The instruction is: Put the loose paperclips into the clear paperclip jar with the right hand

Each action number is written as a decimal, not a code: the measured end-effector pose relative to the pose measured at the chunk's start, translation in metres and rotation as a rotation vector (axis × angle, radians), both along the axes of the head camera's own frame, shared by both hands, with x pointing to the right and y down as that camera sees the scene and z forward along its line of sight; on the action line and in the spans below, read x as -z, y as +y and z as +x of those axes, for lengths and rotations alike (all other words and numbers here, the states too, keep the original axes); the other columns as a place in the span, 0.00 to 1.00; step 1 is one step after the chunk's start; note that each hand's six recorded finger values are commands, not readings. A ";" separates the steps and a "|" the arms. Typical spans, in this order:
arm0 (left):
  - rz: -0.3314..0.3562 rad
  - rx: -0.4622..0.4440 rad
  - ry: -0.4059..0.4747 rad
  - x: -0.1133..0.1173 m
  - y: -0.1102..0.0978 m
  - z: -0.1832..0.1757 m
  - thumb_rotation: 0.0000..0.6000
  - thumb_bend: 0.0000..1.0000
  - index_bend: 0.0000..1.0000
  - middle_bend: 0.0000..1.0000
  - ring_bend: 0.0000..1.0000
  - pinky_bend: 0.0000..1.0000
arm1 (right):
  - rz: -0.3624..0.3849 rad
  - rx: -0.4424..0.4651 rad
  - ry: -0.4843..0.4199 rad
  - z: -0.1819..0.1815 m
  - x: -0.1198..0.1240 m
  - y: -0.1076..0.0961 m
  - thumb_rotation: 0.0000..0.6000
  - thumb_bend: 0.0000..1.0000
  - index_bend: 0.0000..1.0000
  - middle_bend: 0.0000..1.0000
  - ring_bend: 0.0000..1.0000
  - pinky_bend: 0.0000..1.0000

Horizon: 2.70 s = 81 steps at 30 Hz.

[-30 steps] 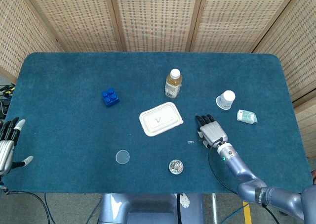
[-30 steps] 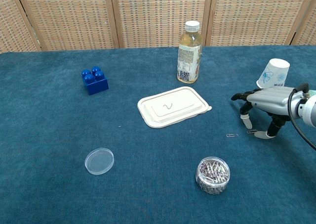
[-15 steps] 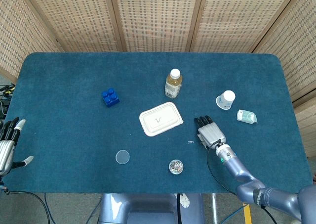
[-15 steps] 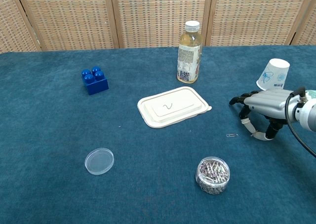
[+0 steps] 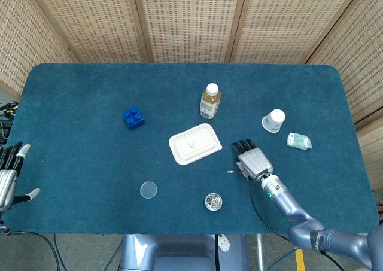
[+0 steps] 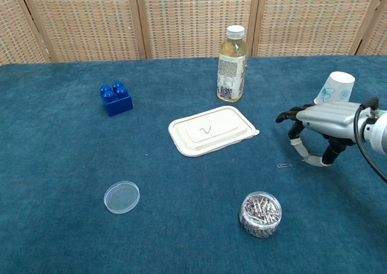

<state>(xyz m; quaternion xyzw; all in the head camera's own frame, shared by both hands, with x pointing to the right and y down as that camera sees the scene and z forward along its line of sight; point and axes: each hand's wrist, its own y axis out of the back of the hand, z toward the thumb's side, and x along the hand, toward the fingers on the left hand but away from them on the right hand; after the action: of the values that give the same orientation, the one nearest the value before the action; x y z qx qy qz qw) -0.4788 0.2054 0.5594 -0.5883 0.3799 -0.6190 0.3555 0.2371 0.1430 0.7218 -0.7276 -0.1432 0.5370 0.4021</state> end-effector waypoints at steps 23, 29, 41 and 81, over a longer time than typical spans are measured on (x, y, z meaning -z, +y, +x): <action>-0.005 -0.002 -0.001 -0.001 0.000 0.000 1.00 0.00 0.00 0.00 0.00 0.00 | -0.045 0.290 -0.176 -0.080 0.064 0.051 1.00 0.44 0.63 0.08 0.00 0.06; -0.005 -0.002 0.000 -0.001 0.000 0.000 1.00 0.00 0.00 0.00 0.00 0.00 | -0.064 0.316 -0.179 -0.093 0.060 0.063 1.00 0.44 0.64 0.08 0.00 0.06; -0.007 -0.001 0.000 -0.002 0.000 0.000 1.00 0.00 0.00 0.00 0.00 0.00 | -0.078 0.330 -0.151 -0.096 0.051 0.070 1.00 0.44 0.64 0.08 0.00 0.06; -0.003 0.001 0.003 -0.001 -0.001 -0.001 1.00 0.00 0.00 0.00 0.00 0.00 | 0.007 0.201 -0.194 -0.091 0.068 0.027 1.00 0.30 0.51 0.08 0.00 0.08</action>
<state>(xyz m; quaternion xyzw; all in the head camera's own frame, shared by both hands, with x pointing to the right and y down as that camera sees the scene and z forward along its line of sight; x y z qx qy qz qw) -0.4795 0.2047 0.5600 -0.5899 0.3796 -0.6188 0.3536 0.1459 0.1699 0.6537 -0.7853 -0.1097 0.4205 0.4409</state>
